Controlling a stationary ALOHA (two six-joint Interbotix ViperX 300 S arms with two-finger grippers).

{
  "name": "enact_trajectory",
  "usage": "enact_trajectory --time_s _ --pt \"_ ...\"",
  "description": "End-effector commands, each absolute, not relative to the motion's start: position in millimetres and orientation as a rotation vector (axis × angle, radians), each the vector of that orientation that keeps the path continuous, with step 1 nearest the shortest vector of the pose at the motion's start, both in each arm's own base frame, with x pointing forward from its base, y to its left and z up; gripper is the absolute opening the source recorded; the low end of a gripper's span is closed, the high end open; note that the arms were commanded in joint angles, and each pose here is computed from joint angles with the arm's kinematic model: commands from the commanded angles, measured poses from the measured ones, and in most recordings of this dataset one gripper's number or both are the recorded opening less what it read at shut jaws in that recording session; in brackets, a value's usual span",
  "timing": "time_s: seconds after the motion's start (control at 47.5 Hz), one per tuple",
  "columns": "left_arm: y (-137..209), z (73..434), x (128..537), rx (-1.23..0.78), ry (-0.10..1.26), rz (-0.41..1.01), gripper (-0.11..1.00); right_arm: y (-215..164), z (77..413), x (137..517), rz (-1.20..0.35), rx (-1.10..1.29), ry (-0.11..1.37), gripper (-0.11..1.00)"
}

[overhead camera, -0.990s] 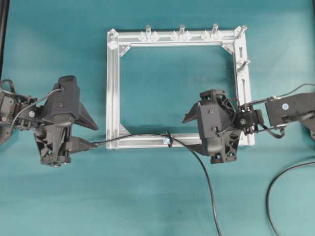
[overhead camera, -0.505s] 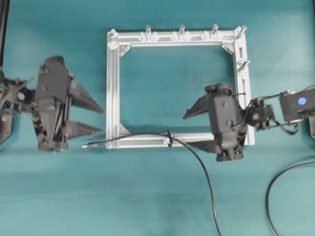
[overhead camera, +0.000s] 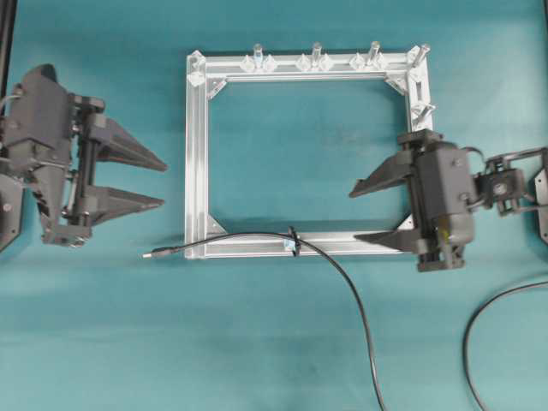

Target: Insert the wire through the string loop located in the center.

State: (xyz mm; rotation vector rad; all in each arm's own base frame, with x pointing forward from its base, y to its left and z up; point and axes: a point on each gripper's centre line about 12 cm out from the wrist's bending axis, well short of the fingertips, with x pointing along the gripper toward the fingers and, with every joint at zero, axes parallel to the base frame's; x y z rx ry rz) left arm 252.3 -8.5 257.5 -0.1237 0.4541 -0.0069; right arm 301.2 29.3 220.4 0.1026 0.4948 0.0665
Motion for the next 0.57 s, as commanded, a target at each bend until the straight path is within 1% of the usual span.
enact_trajectory --time_s 0.0,0.126,0.274,0.4,0.547 --pt "-5 265 249 -0.117 0.401 0.001 0.59 27 233 295 0.070 0.106 0.425 0.67" --pt "-2 262 237 -0.119 0.367 0.011 0.58 23 231 282 0.069 0.114 0.368 0.61" --pt "-2 256 226 -0.119 0.357 0.012 0.58 23 223 269 0.076 0.119 0.346 0.61" --pt "-2 258 218 -0.118 0.335 0.011 0.58 22 215 261 0.077 0.117 0.357 0.61" --pt "-2 259 210 -0.118 0.312 0.009 0.58 22 215 257 0.077 0.117 0.354 0.61"
